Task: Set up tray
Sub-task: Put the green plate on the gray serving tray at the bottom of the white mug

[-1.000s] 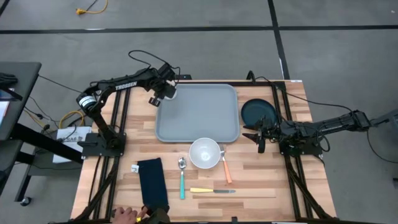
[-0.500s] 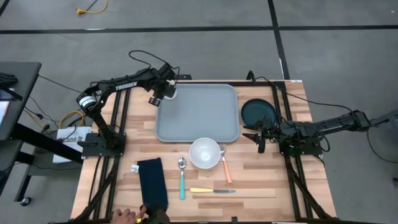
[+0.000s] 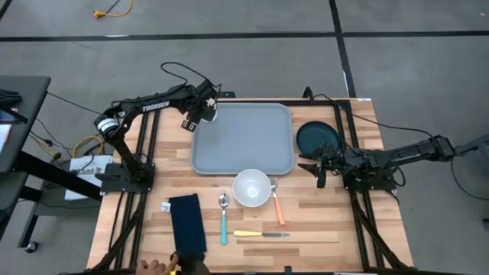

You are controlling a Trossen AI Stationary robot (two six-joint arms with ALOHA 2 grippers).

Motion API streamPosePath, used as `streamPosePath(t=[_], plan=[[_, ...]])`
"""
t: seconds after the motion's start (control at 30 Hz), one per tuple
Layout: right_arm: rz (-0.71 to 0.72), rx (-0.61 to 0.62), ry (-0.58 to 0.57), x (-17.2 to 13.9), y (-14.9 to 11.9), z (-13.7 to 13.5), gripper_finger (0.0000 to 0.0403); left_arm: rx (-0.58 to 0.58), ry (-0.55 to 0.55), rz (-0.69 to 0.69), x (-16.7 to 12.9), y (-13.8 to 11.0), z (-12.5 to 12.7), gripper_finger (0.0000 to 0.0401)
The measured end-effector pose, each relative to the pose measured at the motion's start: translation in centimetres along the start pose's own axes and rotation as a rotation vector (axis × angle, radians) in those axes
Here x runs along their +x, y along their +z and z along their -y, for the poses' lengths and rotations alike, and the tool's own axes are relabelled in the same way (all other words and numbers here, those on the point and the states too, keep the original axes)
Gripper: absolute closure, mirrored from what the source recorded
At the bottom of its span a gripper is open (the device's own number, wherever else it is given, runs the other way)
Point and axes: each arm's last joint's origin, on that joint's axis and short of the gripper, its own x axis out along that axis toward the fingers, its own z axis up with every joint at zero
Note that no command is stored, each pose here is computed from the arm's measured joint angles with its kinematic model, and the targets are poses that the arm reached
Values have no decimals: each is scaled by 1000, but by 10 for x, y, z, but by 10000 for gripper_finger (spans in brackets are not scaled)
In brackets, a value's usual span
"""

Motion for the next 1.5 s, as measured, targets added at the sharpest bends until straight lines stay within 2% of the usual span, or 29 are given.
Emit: streamPosePath(t=[0.2, 0.33, 0.43, 0.63, 0.87, 1.0, 1.07, 1.17, 1.27, 1.5], plan=[[0, 0, 0, 0, 0, 0, 225, 2, 99, -60, -19, 8, -13, 245], [0, 0, 1, 0, 0, 0, 225, 18, 79, -86, -36, 13, -14, 245], [0, 0, 1, 0, 0, 0, 225, -17, 32, -89, -51, 18, -10, 246], [0, -1, 0, 0, 0, 0, 225, -85, -9, -87, -73, 42, 7, 259], [1, -1, -1, 0, 0, 0, 225, 23, -29, 28, -90, 84, 39, 271], [2, 0, -5, 0, 0, 0, 225, -68, -37, 78, -98, 101, 54, 275], [-3, -19, -12, 0, 3, 0, 225, -155, -105, 119, -102, 103, 60, 275], [-19, -64, -23, -2, 17, -1, 225, -286, -289, 198, -108, 99, 65, 276], [-76, -97, -43, -5, 34, -3, 225, -367, -439, 288, -113, 96, 70, 276], [-320, -93, -136, -10, 66, -4, 225, -348, -589, 475, -105, 84, 96, 276]])
